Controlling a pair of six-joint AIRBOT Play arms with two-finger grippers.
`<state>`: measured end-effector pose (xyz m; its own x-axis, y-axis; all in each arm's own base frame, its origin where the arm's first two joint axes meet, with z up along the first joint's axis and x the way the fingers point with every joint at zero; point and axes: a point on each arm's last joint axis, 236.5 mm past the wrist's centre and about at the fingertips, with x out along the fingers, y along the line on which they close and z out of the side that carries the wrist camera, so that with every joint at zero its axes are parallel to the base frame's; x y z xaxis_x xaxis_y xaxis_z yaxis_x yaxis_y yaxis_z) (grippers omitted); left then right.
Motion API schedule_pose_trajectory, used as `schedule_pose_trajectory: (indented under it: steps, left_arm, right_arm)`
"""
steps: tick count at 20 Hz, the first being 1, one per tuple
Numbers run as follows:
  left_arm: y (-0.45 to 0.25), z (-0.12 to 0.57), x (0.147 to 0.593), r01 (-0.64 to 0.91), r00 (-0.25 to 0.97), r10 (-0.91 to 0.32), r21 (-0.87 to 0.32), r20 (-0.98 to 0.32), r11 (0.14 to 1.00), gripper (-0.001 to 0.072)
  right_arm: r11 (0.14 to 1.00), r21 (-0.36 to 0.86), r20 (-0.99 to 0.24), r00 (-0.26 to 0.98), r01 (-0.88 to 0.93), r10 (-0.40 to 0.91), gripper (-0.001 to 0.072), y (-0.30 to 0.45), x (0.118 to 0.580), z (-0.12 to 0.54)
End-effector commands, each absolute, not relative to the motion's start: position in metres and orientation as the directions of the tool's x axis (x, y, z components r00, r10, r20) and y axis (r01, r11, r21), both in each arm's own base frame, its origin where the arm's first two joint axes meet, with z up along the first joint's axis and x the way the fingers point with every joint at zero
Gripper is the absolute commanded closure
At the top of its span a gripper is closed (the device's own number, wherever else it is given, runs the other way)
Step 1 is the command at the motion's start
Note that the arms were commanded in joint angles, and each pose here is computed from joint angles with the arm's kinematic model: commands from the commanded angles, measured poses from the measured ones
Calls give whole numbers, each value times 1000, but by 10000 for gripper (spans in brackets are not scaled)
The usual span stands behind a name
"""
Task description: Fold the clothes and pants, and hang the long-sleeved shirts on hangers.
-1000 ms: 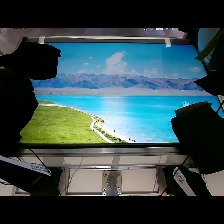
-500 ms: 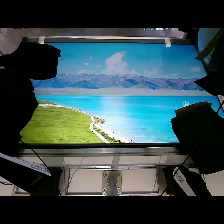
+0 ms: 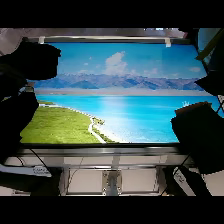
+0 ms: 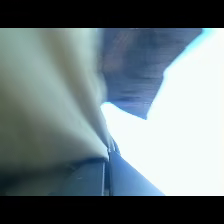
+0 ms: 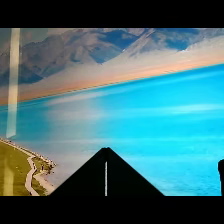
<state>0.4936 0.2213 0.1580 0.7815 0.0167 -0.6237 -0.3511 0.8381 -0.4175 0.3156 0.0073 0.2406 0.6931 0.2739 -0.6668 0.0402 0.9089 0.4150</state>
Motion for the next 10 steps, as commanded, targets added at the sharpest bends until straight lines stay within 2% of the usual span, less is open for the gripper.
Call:
schedule_pose_trajectory:
  steps: [1, 5, 10]
  left_arm:
    - [108, 257, 464, -69, 839, -146, -369, -525, 927, 653]
    - [-36, 272, 402, 241, 676, -413, -347, -610, 906, 652]
    - [-198, 240, 338, 573, 328, -642, -395, -693, 718, 652]
  right_arm:
    - [932, 361, -683, 688, 28, 244, 708, 0, 315, 237]
    - [954, 300, -690, 686, -22, 233, 708, -2, 314, 235]
    - [967, 251, -700, 683, -36, 207, 708, -8, 314, 233]
